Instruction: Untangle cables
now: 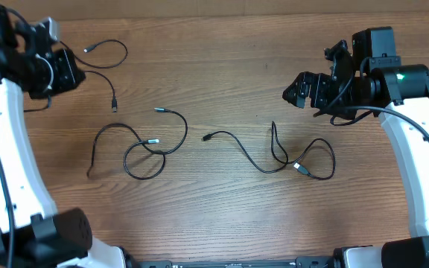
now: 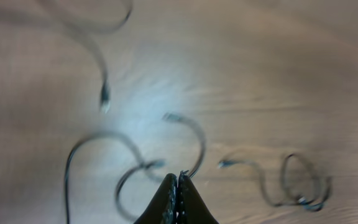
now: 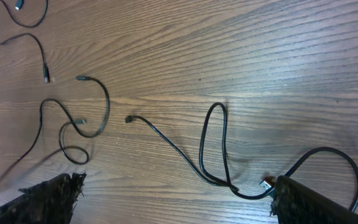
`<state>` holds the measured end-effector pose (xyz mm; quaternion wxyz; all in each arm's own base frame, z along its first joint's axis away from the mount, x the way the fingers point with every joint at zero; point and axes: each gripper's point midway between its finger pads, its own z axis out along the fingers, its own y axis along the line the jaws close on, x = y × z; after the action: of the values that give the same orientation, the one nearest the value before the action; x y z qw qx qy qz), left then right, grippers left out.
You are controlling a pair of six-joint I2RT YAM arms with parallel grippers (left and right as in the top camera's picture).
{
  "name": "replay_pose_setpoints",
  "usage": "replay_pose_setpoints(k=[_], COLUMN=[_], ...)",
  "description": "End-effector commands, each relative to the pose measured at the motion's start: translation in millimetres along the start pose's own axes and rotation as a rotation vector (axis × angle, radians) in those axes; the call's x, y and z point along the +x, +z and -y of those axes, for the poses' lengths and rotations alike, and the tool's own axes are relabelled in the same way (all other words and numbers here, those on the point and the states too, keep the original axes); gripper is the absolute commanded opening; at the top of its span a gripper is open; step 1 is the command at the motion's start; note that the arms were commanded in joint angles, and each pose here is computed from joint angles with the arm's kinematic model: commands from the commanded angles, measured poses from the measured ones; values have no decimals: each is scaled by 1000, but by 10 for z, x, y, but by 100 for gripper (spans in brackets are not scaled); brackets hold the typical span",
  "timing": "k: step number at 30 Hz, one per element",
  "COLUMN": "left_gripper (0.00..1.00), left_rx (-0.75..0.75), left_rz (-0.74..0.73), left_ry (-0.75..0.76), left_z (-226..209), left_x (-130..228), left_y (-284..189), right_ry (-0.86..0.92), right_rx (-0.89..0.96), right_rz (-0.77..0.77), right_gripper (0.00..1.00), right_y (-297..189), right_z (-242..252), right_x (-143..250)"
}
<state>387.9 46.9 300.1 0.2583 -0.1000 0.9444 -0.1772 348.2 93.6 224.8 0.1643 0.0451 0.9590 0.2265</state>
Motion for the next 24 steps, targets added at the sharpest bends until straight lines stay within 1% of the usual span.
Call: replay_pose_setpoints(k=[1, 4, 5, 6, 8, 9, 12, 14, 16, 20, 24], left_gripper=[7, 18, 21, 27, 66, 75, 77, 85, 89, 90, 90], left_rx=[84, -44, -111, -167, -292, -333, -398, -405, -406, -458, -518], left_rz=[119, 62, 26, -3, -68, -95, -180, -223, -260, -308, -313], left_ry=[29, -66, -102, -135, -209, -233, -264, -274, -273, -272, -262], left_z=[325, 87, -45, -155, -402, -489, -679, -757, -840, -1063, -1300], left_x=[-108, 32, 115, 183, 351, 418, 622, 735, 844, 1059, 1218], left_y=[-417, -377, -345, -323, -267, -229, -54, 95, 267, 541, 792], right_ry=[-3, -4, -4, -4, -6, -7, -8, -8, -8, -7, -6], right_rx=[9, 9, 9, 8, 7, 7, 6, 6, 6, 7, 7], right_rz=[1, 1, 1, 2, 7, 8, 11, 10, 10, 8, 7], right_gripper=[100, 100, 99, 100, 100, 100, 100, 99, 100, 100, 100], right_y=[20, 20, 20, 19, 19, 19, 20, 20, 20, 20, 20], right_z=[11, 11, 10, 9, 6, 5, 4, 4, 4, 6, 6], right_x=[-5, -5, -6, -9, -20, -24, -31, -29, -29, -24, -22])
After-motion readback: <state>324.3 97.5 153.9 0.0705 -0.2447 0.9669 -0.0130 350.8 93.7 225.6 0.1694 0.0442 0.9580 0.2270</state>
